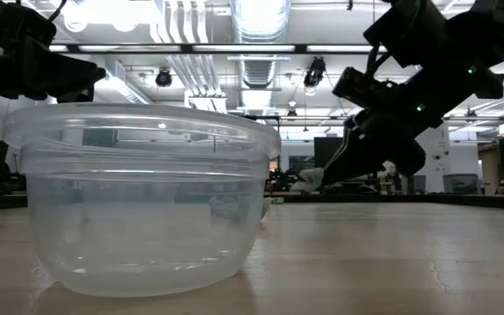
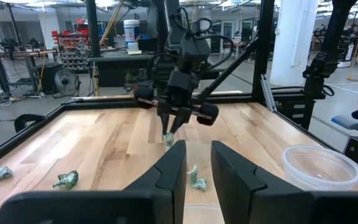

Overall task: Pick and place Stevia / Truvia into bins
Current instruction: Put the stevia packet into the round transparent container

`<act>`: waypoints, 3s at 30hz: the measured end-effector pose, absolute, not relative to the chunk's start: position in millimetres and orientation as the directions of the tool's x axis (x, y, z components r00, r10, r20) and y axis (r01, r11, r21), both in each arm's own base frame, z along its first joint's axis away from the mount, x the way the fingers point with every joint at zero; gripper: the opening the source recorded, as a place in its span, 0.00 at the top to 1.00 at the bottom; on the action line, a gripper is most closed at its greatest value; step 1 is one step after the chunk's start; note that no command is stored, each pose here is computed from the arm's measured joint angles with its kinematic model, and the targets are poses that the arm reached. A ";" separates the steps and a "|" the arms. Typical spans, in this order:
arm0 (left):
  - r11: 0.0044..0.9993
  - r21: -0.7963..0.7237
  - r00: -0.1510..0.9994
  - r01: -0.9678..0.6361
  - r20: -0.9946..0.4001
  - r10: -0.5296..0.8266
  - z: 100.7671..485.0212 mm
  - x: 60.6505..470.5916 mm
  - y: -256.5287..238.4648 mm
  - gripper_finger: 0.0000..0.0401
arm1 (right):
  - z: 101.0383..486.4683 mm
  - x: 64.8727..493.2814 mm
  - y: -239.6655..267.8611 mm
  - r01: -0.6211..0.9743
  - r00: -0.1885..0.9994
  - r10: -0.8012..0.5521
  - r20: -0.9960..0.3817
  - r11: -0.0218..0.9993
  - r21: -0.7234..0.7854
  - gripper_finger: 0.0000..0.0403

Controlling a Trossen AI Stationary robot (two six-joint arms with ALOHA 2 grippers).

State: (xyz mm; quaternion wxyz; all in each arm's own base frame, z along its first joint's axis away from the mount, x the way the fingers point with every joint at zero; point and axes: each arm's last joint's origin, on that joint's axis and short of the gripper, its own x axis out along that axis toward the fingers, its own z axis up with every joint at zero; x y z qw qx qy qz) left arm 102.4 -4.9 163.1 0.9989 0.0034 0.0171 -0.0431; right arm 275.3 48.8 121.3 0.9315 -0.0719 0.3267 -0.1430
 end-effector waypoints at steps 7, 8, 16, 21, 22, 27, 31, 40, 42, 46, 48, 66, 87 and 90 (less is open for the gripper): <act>0.996 0.005 0.996 0.086 -0.035 -0.086 163.1 102.4 -4.9 0.86 | 118.1 268.3 57.4 0.123 0.694 -0.262 -0.670 0.961 -0.248 0.97; 0.996 0.005 0.996 0.086 -0.035 -0.086 163.1 102.4 -4.9 0.86 | 123.2 266.3 57.0 0.214 0.693 -0.364 -0.622 0.928 -0.306 0.97; 0.996 0.005 0.996 0.086 -0.034 -0.085 163.2 102.4 -4.9 0.86 | 153.4 257.8 69.5 0.232 0.778 -0.356 -0.518 0.929 -0.290 0.97; 0.996 0.005 0.996 0.086 -0.035 -0.086 163.1 102.4 -4.9 0.86 | 161.0 259.8 80.6 0.128 0.842 -0.235 -0.486 0.961 -0.244 0.97; 0.996 0.005 0.996 0.086 -0.035 -0.085 163.1 102.4 -4.9 0.86 | 162.3 261.2 82.3 0.096 0.856 -0.195 -0.478 0.970 -0.225 0.97; 0.996 0.005 0.996 0.086 -0.034 -0.085 163.1 102.4 -4.9 0.86 | 167.5 268.3 89.2 -0.023 0.912 -0.044 -0.408 0.987 -0.159 0.97; 0.996 0.005 0.996 0.086 -0.035 -0.086 163.0 102.4 -4.9 0.86 | 169.7 269.8 91.5 -0.077 0.924 0.021 -0.381 0.988 -0.132 0.97; 0.996 0.005 0.996 0.086 -0.035 -0.086 163.1 102.4 -4.9 0.86 | 167.9 273.4 95.9 -0.178 0.944 0.140 -0.299 0.978 -0.105 0.97; 0.996 0.005 0.996 0.086 -0.035 -0.086 163.1 102.4 -4.9 0.86 | 167.3 276.0 98.1 -0.215 0.948 0.183 -0.261 0.971 -0.100 0.97; 0.996 0.005 0.996 0.086 -0.034 -0.086 163.1 102.4 -4.9 0.86 | 163.2 280.3 102.1 -0.285 0.941 0.262 -0.215 0.955 -0.084 0.97; 0.996 0.005 0.996 0.086 -0.034 -0.086 163.1 102.4 -4.9 0.86 | 159.2 283.3 103.2 -0.299 0.939 0.276 -0.204 0.950 -0.092 0.97; 0.996 0.005 0.996 0.086 -0.035 -0.086 163.1 102.5 -4.9 0.86 | 143.1 330.1 123.6 -0.416 0.905 0.397 -0.154 0.901 -0.124 0.97; 0.996 0.005 0.995 0.086 -0.041 -0.086 162.6 102.8 -4.9 0.86 | 133.9 364.7 140.5 -0.535 0.841 0.517 -0.158 0.840 -0.097 0.97; 0.996 0.004 0.995 0.086 -0.041 -0.086 162.5 102.8 -4.9 0.86 | 135.2 365.8 141.0 -0.535 0.841 0.518 -0.154 0.839 -0.098 0.97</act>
